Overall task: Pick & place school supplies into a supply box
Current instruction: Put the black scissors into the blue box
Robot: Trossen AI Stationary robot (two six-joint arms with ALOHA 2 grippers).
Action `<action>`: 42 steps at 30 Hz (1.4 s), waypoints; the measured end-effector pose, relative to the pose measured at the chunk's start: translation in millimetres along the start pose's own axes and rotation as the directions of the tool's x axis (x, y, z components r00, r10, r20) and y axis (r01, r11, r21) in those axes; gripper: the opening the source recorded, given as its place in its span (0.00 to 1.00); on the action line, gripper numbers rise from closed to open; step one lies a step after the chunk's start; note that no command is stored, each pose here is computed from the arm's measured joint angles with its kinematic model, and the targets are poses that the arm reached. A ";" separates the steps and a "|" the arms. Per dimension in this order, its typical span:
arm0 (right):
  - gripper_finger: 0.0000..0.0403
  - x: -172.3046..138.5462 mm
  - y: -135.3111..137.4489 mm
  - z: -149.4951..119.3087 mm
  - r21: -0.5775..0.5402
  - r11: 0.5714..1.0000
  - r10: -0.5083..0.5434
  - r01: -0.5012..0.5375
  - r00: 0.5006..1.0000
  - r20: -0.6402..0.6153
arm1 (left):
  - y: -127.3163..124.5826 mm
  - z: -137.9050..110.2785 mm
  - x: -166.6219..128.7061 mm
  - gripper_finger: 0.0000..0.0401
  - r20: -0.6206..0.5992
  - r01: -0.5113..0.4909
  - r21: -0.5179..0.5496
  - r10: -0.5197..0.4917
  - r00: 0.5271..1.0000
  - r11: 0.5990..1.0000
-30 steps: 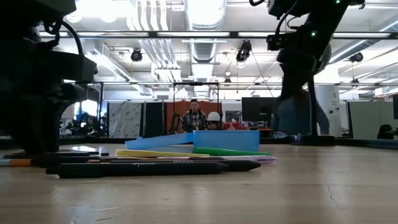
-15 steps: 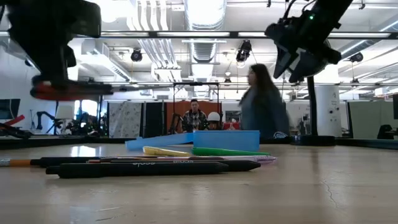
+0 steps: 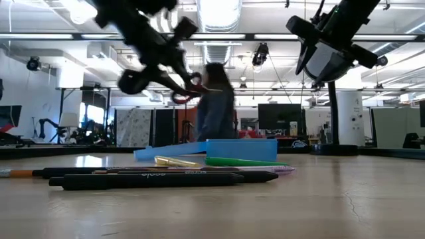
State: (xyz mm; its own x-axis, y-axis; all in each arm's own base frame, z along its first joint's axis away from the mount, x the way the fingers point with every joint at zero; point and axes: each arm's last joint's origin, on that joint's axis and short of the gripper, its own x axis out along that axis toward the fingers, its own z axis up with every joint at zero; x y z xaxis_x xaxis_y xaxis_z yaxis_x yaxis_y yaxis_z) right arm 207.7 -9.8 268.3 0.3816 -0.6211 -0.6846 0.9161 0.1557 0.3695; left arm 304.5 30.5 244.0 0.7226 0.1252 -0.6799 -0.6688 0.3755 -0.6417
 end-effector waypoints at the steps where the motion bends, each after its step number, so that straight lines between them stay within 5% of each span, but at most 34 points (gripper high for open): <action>1: 0.58 -1.1 -1.3 1.1 0.003 1.000 -0.003 0.003 1.000 0.012 | -5.4 5.9 6.7 0.15 0.001 0.009 0.008 -0.009 1.000 1.000; 6: 0.57 -7.1 -5.1 7.3 0.019 1.000 0.004 -0.006 0.997 0.078 | -30.8 27.6 44.7 0.15 -0.005 0.006 0.075 -0.005 1.000 0.997; 14: 0.57 -13.2 -10.3 12.7 0.011 1.000 0.005 -0.006 0.992 0.127 | -42.2 33.5 100.7 0.15 -0.022 -0.147 0.161 0.152 0.988 0.976; 19: 0.57 -14.4 -14.4 13.2 -0.006 1.000 -0.019 0.020 0.991 0.136 | -37.2 34.6 105.0 0.15 0.029 -0.271 0.202 0.271 0.962 0.941; 42: 0.57 -14.9 -19.5 13.3 -0.074 0.995 -0.056 0.068 0.988 0.144 | -25.8 15.8 130.0 0.16 0.034 -0.327 0.251 0.329 0.944 0.911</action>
State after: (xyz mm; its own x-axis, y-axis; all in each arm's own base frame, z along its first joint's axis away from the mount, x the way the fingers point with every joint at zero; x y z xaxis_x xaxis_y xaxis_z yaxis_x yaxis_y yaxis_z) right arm 182.5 -13.7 279.7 0.3077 -0.7329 -0.6068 0.9464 0.1698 0.2748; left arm 418.5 51.6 177.8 0.4679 0.2733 -0.8404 -0.8015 0.5320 -0.2732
